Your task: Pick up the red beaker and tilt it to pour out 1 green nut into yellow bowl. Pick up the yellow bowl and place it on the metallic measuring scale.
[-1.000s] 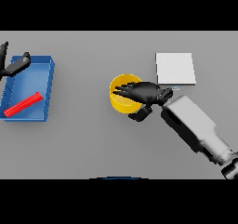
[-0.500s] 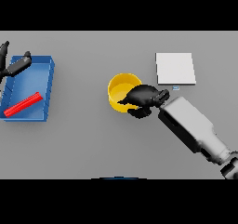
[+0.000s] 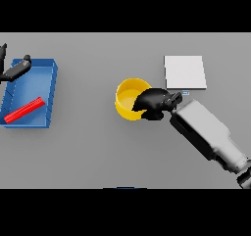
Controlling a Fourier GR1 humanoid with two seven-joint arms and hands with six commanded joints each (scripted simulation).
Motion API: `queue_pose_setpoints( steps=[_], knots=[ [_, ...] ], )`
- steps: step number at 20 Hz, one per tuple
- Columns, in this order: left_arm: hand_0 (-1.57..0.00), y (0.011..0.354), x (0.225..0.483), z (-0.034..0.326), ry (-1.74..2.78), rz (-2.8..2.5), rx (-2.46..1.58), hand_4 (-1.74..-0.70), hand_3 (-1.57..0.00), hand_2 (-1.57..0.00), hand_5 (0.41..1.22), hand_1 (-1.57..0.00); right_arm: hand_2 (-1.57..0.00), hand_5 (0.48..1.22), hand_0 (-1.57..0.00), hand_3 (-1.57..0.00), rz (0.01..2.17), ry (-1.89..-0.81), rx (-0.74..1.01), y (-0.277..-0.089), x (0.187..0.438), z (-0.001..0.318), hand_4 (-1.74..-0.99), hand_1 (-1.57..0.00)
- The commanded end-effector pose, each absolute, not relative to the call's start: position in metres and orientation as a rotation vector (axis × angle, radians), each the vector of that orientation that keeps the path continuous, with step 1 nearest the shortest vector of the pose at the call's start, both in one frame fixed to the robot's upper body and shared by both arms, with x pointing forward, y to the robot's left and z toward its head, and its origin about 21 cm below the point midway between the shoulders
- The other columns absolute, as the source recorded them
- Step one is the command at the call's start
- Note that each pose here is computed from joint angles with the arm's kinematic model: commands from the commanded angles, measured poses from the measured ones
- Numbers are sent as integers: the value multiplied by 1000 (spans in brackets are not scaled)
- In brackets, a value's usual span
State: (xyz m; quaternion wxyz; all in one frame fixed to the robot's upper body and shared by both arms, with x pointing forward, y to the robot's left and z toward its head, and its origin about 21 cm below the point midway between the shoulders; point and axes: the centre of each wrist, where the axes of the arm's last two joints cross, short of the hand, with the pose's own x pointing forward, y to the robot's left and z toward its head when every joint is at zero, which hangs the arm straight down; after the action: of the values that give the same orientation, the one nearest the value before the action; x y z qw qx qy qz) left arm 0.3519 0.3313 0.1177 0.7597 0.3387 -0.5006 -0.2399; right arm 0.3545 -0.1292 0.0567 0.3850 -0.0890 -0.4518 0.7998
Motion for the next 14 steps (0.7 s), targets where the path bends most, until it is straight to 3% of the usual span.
queue_pose_setpoints(
  steps=[1, 3, 6, 10, 14],
  knots=[
    [1, 330, 352, 117, -1085, -529, 738, -803, 1, 1, 725, 1, -1453, 1207, -1513, -1192, 2030, -1157, -240, -131, 353, 61, -1722, -1509],
    [1, 328, 354, 119, -1090, -531, 736, -801, 1, 1, 724, 1, -1490, 1212, -1534, -1192, 2021, -1192, -234, -137, 358, 73, -1729, -1531],
    [1, 330, 351, 119, -1089, -532, 746, -798, 1, 1, 721, 1, -1506, 1216, -1552, -1377, 2032, -1204, -265, -141, 358, 98, -1731, -1551],
    [1, 329, 354, 121, -1088, -538, 731, -800, 1, 1, 722, 1, -1544, 1219, -1563, -1308, 1999, -1224, -377, -144, 360, 135, -1724, -1563],
    [1, 330, 352, 122, -1087, -529, 739, -805, 1, 1, 723, 1, -1560, 1219, -1568, -1248, 1976, -1208, -387, -146, 354, 142, -1720, -1568]
  ],
)
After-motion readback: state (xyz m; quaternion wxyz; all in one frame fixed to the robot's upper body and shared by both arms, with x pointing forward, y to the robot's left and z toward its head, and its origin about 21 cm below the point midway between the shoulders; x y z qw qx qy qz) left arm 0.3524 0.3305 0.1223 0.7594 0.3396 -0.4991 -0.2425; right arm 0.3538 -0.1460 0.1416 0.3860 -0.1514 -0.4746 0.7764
